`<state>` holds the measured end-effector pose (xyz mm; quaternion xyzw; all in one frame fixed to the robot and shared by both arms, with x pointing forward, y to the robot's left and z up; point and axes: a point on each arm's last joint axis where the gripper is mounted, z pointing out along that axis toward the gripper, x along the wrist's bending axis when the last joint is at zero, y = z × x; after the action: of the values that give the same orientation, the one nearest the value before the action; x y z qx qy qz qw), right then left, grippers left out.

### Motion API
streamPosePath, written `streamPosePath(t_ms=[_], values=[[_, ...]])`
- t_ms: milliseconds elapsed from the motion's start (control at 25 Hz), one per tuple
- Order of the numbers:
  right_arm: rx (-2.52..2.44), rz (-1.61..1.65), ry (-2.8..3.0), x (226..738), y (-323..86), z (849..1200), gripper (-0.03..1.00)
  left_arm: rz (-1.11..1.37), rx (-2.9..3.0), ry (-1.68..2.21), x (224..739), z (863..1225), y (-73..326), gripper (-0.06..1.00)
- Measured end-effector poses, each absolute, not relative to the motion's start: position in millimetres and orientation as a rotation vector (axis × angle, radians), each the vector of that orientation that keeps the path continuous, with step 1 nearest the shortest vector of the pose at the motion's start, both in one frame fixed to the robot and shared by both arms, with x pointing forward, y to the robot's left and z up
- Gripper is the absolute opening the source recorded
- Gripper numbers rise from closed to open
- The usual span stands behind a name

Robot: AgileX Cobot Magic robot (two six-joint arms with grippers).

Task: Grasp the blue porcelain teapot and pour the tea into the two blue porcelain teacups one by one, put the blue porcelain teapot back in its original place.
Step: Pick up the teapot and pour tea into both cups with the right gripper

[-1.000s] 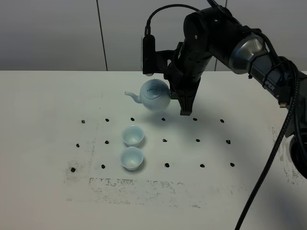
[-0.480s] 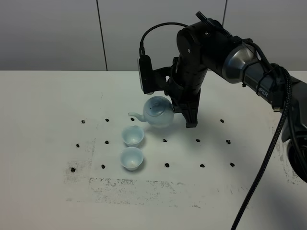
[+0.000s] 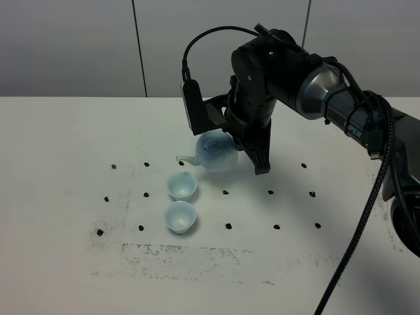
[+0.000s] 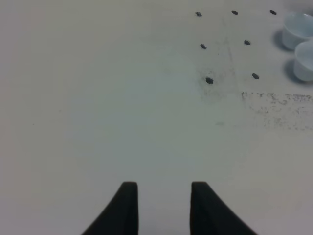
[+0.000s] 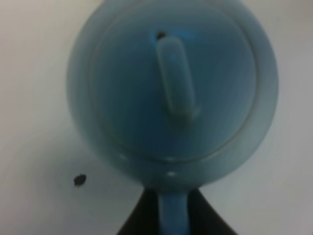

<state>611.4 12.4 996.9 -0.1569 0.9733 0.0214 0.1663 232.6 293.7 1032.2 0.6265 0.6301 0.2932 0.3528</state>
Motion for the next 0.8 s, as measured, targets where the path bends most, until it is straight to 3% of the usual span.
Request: streamPosePath(t_ms=[800], values=[[-0.605,-0.111,2.645,599,27,988,0.03,0.758,1.621,1.630,233,1032,294,0.29]])
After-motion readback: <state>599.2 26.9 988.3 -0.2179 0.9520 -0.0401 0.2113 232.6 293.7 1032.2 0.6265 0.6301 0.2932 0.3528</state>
